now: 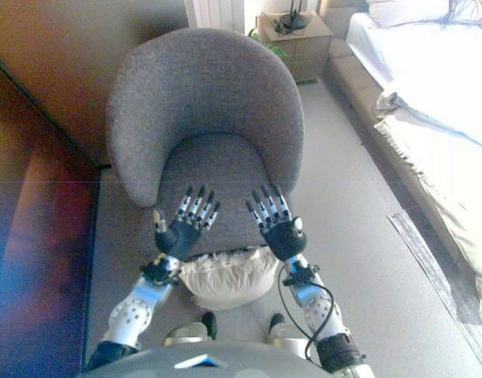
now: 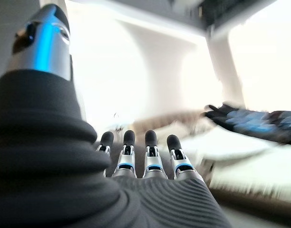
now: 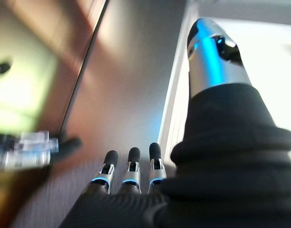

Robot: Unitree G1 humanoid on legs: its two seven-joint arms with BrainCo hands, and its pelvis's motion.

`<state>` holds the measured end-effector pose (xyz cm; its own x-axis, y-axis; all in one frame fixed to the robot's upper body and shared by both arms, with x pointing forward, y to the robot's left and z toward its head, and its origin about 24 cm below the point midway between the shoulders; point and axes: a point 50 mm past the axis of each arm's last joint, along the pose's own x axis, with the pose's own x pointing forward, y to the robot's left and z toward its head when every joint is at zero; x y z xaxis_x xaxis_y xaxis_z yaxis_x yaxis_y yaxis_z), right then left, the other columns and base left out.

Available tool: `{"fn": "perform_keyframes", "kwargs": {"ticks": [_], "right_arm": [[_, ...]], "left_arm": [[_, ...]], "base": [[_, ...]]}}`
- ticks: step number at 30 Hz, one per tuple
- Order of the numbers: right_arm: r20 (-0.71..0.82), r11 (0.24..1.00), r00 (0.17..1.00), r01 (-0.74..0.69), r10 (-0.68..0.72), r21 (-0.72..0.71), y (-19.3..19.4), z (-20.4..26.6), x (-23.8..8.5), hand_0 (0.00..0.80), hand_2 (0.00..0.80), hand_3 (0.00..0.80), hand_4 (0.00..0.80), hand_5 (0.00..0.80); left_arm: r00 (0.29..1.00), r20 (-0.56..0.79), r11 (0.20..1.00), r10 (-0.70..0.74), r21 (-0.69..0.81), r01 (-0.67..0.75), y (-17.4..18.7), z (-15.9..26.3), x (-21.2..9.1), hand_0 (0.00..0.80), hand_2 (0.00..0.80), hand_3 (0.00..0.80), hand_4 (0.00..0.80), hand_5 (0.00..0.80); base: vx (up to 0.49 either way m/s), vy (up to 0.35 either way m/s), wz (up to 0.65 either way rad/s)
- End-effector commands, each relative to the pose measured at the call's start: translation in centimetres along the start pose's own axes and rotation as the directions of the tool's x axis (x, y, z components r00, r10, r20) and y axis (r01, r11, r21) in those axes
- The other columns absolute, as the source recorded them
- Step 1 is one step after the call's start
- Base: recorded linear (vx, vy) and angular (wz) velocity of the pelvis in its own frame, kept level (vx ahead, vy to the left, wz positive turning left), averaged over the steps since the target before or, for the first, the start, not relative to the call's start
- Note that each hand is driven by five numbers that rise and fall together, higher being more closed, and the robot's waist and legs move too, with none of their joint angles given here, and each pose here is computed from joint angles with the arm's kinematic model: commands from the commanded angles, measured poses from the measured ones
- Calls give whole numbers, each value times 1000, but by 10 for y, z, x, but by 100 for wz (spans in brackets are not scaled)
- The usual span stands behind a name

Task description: Pick up the cushion and take it to the sofa

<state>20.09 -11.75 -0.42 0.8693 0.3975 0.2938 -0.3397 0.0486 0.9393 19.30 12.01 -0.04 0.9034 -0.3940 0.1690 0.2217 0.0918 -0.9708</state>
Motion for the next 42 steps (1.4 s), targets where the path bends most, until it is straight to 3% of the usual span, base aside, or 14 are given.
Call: {"fn": "perform_keyframes", "kwargs": {"ticks": [1, 19, 21, 24, 26, 29, 32, 34, 37, 42], "right_arm": [[49, 987, 986, -161, 159, 29, 18, 2, 7, 0, 0, 0, 0, 0], [21, 992, 992, -122, 121, 43, 12, -5, -4, 0, 0, 0, 0, 0], [4, 996, 996, -88, 88, 0, 10, -4, -5, 0, 0, 0, 0, 0], [-22, 980, 999, 25, -30, -198, 3, 4, -7, 0, 0, 0, 0, 0], [-10, 870, 984, 155, -180, -468, -3, 19, -12, 0, 0, 0, 0, 0], [60, 625, 939, 271, -338, -732, -8, 43, -20, 0, 0, 0, 0, 0], [130, 472, 897, 340, -423, -814, -12, 60, -27, 0, 0, 0, 0, 0], [139, 418, 880, 348, -454, -839, -13, 64, -29, 0, 0, 0, 0, 0], [148, 383, 852, 373, -503, -845, -19, 64, -34, 0, 0, 0, 0, 0], [244, 255, 802, 436, -546, -863, -27, 70, -33, 0, 0, 0, 0, 0]], "left_arm": [[990, 14, 988, -144, -53, 144, -14, -1, 2, 0, 0, 0, 0, 0], [995, 22, 995, -94, -33, 95, -12, 3, -4, 0, 0, 0, 0, 0], [998, 28, 998, -57, 40, 55, -9, 7, -5, 0, 0, 0, 0, 0], [997, 74, 940, 30, 336, -53, -7, 26, -8, 0, 0, 0, 0, 0], [988, 131, 787, 87, 599, -148, -10, 50, -11, 0, 0, 0, 0, 0], [964, 208, 601, 168, 754, -267, -11, 71, -14, 0, 0, 0, 0, 0], [911, 306, 441, 277, 801, -404, -1, 88, -22, 0, 0, 0, 0, 0], [879, 350, 349, 324, 819, -455, 6, 94, -29, 0, 0, 0, 0, 0], [830, 405, 286, 384, 802, -524, 17, 98, -39, 0, 0, 0, 0, 0], [820, 411, 277, 399, 798, -535, 23, 95, -43, 0, 0, 0, 0, 0]], "base": [[40, 9, -1], [6, 1, 0], [0, 0, 0], [0, 0, 0], [0, 0, 0], [0, 0, 0], [0, 0, 0], [0, 0, 0], [0, 0, 0], [-62, -15, 3]]}}
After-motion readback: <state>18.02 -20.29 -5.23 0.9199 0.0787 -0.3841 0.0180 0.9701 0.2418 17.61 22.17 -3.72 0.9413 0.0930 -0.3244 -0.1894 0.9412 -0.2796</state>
